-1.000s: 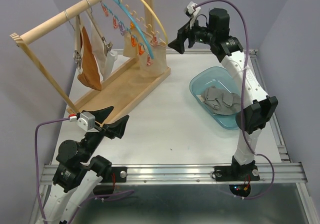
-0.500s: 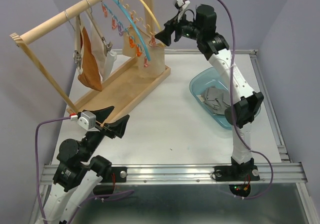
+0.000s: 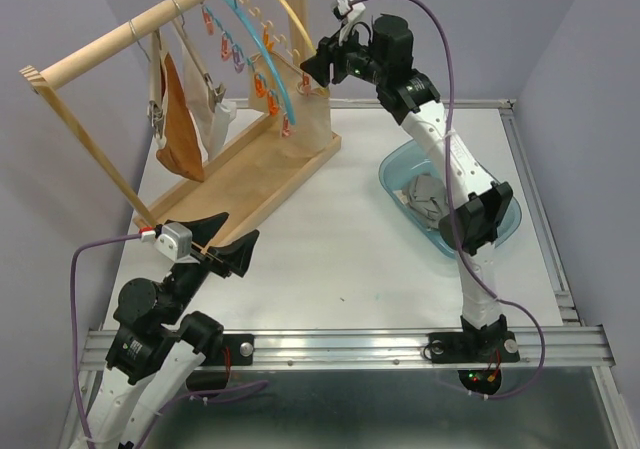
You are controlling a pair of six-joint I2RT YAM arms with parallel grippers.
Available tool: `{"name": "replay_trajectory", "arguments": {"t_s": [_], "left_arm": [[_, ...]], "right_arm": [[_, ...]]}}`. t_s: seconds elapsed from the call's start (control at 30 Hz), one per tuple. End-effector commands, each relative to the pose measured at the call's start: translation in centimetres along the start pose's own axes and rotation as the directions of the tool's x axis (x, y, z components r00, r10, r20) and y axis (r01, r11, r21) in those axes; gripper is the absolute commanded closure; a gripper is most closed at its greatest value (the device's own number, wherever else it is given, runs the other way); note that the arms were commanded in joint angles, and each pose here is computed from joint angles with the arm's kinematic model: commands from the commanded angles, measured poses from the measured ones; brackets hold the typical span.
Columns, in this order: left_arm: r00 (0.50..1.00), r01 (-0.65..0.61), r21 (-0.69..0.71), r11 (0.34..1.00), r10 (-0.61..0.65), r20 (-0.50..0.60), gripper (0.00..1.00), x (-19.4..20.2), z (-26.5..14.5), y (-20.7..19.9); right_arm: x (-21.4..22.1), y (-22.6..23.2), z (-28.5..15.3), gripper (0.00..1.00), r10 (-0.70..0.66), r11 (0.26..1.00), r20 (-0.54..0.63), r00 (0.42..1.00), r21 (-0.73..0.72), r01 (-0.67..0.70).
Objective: Remove the underwear clipped to the hanger
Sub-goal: Pick up the hanger from the clothesline.
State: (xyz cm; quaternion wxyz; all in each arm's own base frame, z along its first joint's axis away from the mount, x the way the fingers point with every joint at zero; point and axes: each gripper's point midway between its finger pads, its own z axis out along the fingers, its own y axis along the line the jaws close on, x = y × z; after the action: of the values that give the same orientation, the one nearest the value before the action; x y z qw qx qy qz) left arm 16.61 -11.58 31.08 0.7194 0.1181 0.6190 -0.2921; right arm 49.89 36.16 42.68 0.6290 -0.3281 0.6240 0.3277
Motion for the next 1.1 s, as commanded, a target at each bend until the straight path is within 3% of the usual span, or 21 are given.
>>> {"name": "replay_trajectory", "arguments": {"t_s": [0.0, 0.07, 0.1, 0.17, 0.2, 0.63, 1.07], "left_arm": [[1.0, -0.001, 0.011, 1.0, 0.001, 0.019, 0.12, -0.3, 0.5, -0.2], [1.0, -0.002, 0.012, 1.0, 0.001, 0.019, 0.12, -0.3, 0.5, -0.2], [1.0, -0.002, 0.009, 1.0, 0.002, 0.02, 0.12, -0.3, 0.5, -0.1], [1.0, -0.001, 0.009, 1.0, 0.001, 0.02, 0.12, -0.3, 0.5, -0.1], [1.0, -0.002, 0.008, 1.0, 0.002, 0.02, 0.12, -0.3, 0.5, -0.1], [1.0, -0.002, 0.011, 1.0, 0.002, 0.019, 0.12, -0.3, 0.5, -0.1], [1.0, -0.002, 0.012, 1.0, 0.002, 0.017, 0.12, -0.2, 0.5, -0.2]], "right_arm": [[-3.7, 0.3, 0.4, 0.48, -0.035, 0.998, 0.101, 0.994, 0.054, 0.03], [-3.6, 0.1, 0.6, 0.57, -0.036, 0.997, 0.105, 0.994, 0.069, 0.029], [-3.8, -0.1, 0.5, 0.72, -0.036, 0.996, 0.108, 0.994, 0.083, 0.027], [-4.1, 0.0, 0.5, 0.86, -0.04, 0.996, 0.114, 0.993, 0.085, 0.031], [-4.3, 0.0, 0.4, 0.99, -0.042, 0.996, 0.117, 0.992, 0.084, 0.032], [-12.6, 1.9, -3.1, 0.99, -0.114, 0.992, 0.276, 0.954, 0.086, 0.094], [-12.2, 2.2, -4.1, 0.99, -0.12, 0.991, 0.232, 0.965, 0.084, 0.103]]}}
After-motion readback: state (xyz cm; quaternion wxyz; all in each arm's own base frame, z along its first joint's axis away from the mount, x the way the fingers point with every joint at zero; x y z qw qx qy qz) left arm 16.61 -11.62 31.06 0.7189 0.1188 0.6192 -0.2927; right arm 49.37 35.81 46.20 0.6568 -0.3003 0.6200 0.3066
